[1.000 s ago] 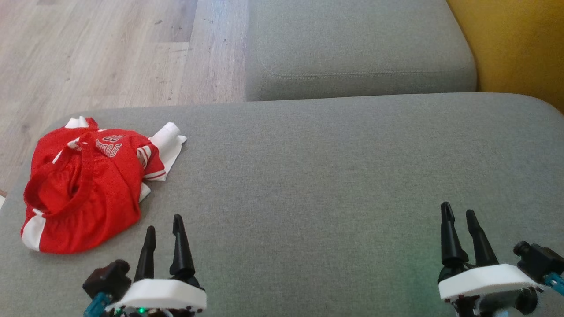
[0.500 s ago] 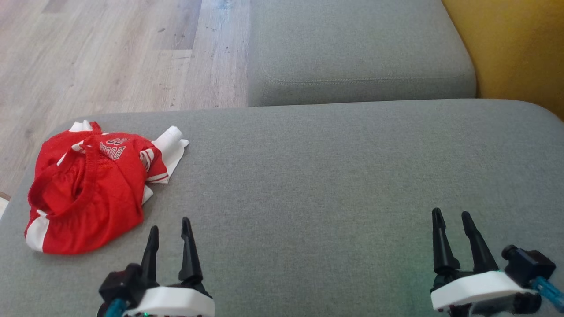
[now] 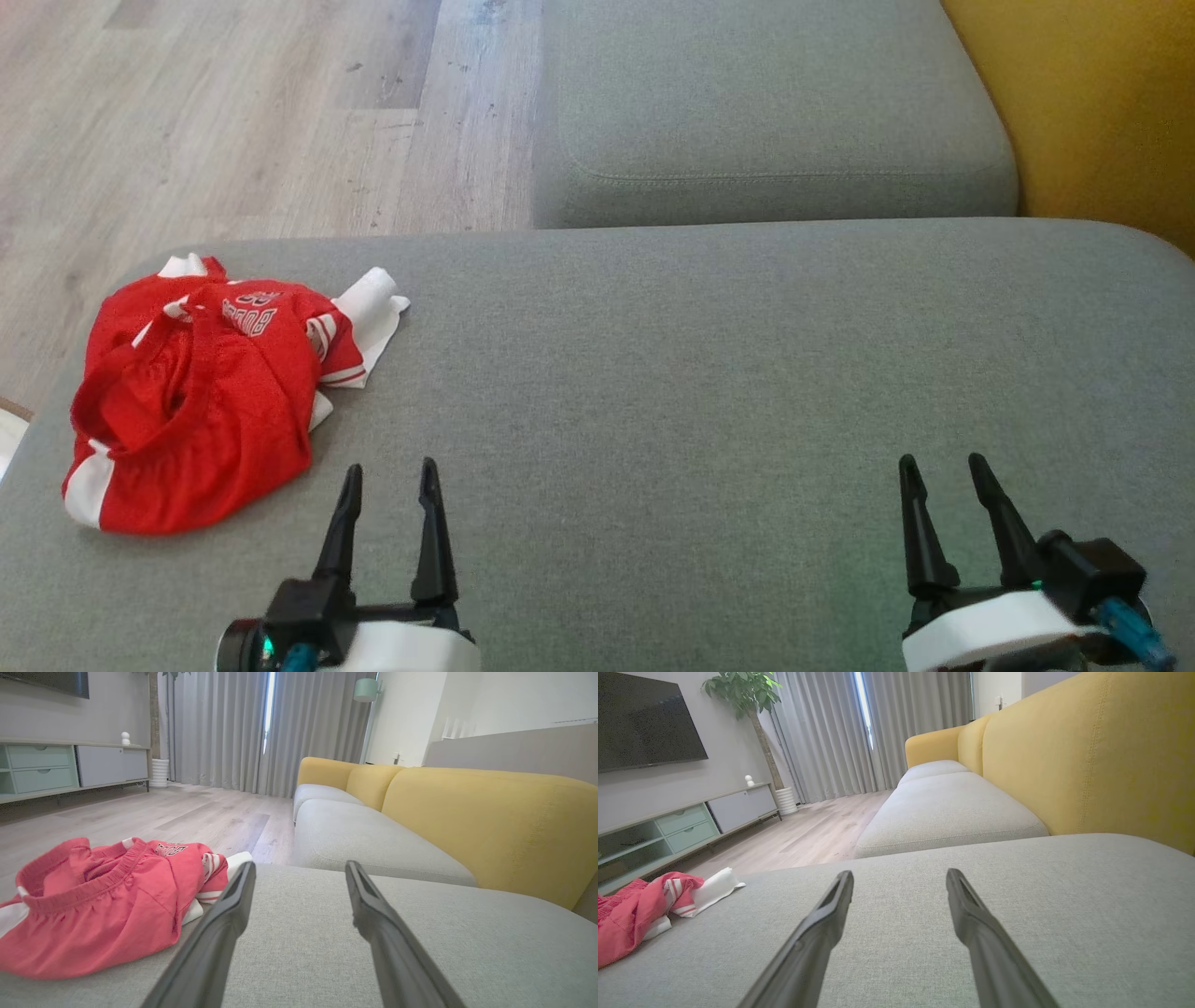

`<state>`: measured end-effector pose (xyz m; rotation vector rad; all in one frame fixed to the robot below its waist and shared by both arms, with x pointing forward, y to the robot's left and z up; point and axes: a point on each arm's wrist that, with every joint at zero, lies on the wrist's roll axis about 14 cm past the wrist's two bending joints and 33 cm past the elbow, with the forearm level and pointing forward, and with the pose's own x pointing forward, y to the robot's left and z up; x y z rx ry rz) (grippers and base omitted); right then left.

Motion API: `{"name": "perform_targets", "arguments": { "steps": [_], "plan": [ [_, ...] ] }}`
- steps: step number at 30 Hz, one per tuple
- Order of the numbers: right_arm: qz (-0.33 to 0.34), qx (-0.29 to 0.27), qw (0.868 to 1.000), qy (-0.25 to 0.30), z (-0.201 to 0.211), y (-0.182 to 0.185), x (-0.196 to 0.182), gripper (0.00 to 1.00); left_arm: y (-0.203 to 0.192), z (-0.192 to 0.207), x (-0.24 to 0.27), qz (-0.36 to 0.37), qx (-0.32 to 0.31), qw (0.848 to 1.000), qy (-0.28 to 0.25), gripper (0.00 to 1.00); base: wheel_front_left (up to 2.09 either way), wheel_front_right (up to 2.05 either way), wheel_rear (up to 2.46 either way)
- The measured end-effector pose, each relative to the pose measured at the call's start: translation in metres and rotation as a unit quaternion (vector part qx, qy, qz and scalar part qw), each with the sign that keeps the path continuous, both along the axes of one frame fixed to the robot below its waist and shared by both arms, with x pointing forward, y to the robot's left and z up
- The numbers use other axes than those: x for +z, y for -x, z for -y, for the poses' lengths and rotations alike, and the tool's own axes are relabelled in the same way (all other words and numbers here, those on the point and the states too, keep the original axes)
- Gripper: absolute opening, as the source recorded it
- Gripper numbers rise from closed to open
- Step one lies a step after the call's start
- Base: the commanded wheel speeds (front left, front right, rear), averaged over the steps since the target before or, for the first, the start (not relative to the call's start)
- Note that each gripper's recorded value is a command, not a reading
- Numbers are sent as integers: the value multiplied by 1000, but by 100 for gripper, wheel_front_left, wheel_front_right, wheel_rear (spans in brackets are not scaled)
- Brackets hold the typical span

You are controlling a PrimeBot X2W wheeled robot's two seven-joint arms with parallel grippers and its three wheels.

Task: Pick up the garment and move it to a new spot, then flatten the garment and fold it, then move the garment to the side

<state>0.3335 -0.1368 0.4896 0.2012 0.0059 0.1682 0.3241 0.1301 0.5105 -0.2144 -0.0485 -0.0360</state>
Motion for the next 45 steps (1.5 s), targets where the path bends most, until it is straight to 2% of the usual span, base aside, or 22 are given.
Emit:
{"name": "perform_targets", "arguments": {
  "steps": [17, 33, 40, 45],
  "plan": [
    [4, 22, 994, 106, -4, 12, -15, 100, 15, 9, 7, 41, -7, 994, -97, 100, 0, 0, 0],
    [-5, 30, 994, 110, -8, 12, -21, 100, 17, 4, -1, 28, 0, 995, -100, 100, 0, 0, 0],
    [-15, 56, 992, 115, -22, 12, -28, 100, 24, -14, -5, 20, 29, 995, -98, 100, 0, 0, 0],
    [-12, 95, 988, 120, -45, 4, -28, 100, 35, -40, -8, 13, 77, 992, -96, 100, 0, 0, 0]
  ]
}}
